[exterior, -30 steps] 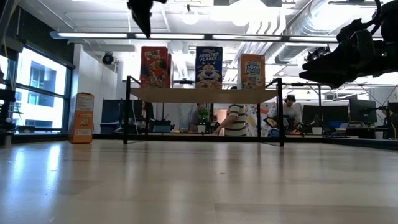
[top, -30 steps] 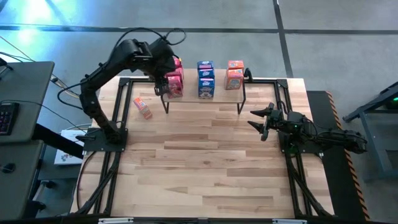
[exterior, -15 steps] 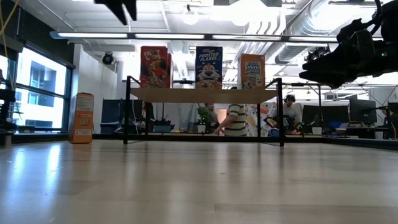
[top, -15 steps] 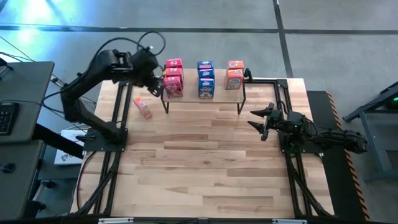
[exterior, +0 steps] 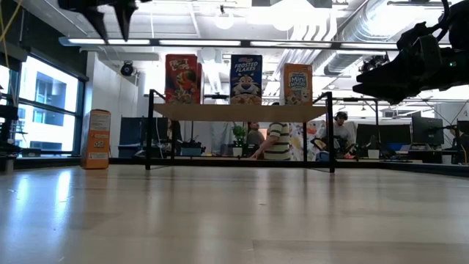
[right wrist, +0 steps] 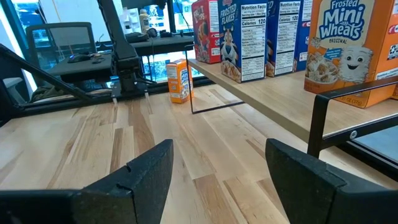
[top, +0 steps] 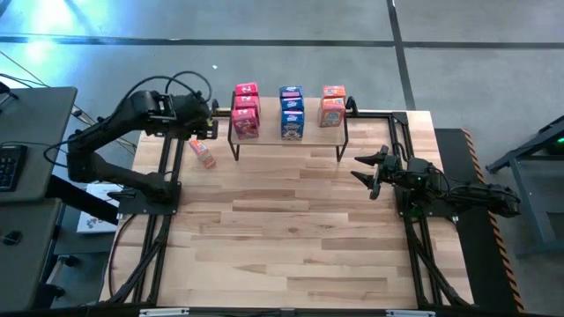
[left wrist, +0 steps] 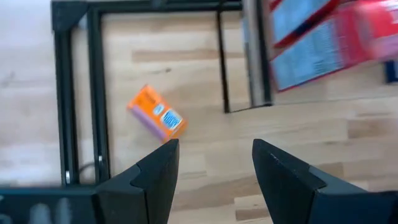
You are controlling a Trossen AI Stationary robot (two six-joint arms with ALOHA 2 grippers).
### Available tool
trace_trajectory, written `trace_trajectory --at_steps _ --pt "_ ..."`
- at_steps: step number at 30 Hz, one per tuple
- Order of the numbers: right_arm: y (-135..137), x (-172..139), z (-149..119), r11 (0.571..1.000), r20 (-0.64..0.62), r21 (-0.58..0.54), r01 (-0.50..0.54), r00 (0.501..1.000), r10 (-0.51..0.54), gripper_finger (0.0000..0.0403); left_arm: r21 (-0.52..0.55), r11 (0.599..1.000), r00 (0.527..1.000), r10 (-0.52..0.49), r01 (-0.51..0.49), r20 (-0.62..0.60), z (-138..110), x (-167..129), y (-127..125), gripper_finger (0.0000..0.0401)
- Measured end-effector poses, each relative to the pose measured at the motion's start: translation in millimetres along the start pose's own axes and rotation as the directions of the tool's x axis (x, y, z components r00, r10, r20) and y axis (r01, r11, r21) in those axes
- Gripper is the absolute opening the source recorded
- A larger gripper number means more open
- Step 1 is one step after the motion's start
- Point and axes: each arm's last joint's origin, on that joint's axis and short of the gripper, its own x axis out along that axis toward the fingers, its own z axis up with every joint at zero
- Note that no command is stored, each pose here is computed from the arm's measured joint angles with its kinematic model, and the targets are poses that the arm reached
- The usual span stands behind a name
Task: Stack cereal on shelf
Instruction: Put the orange cereal box on the shelf
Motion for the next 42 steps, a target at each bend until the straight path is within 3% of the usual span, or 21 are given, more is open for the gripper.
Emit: trace_trajectory --at_steps 12,17,31,42 --pt "0.0 0.0 0.1 1.0 0.001 0.0 0.001 1.0 -0.001 0.0248 -0.251 0.953 0.985 0.157 -0.171 -0.072 -22.3 51.2 4.0 0.0196" --pt "0.0 0.0 0.1 1.0 0.001 0.0 0.0 1.0 0.0 0.0248 -0.338 0.924 0.983 0.177 -0.181 -0.042 -29.0 74.1 1.8 0.0197" --pt "0.0 0.0 0.1 1.0 0.001 0.0 0.0 1.0 0.0 0.0248 -0.46 0.857 0.968 0.248 -0.232 -0.025 -45.4 113.5 7.2 0.0296" --pt "0.0 0.0 0.1 1.0 0.001 0.0 0.0 1.0 0.0 0.0248 -0.522 0.822 0.961 0.277 -0.229 0.014 -50.4 138.8 13.4 0.0305"
